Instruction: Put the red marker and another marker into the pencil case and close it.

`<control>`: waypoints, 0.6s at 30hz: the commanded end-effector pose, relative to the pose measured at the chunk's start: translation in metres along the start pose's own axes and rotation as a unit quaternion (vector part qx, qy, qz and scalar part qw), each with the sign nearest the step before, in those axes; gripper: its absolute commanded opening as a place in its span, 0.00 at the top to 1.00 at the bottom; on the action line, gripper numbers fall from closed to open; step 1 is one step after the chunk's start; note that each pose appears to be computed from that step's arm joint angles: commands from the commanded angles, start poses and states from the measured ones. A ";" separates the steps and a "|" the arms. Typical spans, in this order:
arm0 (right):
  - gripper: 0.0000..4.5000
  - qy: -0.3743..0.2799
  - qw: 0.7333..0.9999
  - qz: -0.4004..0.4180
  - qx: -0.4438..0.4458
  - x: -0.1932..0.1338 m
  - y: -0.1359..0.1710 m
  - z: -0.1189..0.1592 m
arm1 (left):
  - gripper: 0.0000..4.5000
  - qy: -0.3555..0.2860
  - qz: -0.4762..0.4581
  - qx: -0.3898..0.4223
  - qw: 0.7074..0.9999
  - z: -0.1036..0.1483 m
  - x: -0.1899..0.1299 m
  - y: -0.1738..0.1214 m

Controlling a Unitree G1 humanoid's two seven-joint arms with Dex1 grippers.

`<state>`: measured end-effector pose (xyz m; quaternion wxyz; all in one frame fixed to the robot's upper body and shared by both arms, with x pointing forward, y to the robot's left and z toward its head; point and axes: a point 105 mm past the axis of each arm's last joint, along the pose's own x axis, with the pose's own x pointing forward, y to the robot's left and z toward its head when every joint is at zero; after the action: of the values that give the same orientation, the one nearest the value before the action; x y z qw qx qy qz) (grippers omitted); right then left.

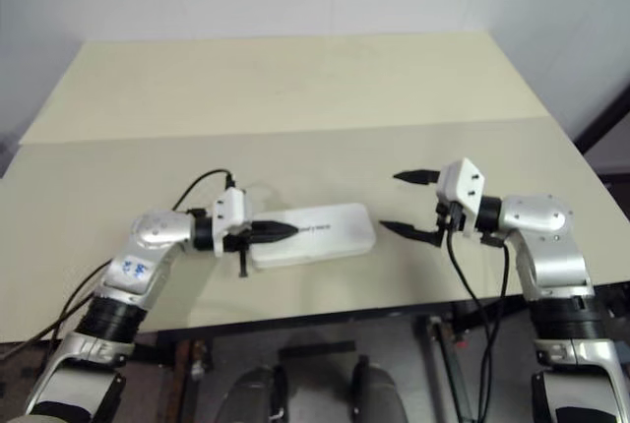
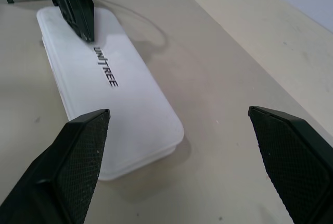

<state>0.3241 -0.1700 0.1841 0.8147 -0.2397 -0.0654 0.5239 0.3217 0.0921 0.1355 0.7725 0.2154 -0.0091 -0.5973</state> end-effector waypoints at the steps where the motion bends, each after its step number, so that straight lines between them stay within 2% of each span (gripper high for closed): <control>1: 0.00 -0.021 0.999 -0.017 -0.017 -0.004 0.000 0.014 | 0.99 0.017 -0.011 0.020 1.000 0.004 0.014 -0.004; 11: 0.00 -0.032 0.999 -0.038 -0.002 -0.002 0.014 0.014 | 0.99 0.089 -0.050 0.036 0.994 -0.010 0.013 -0.012; 18: 0.00 -0.039 0.998 -0.048 0.006 0.002 0.016 0.012 | 0.99 0.090 -0.051 0.029 0.994 -0.010 0.011 -0.011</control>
<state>0.3102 -0.1595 0.1734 0.8370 -0.2062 -0.0759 0.5012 0.3198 0.0804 0.1302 0.7405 0.2832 0.0289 -0.6087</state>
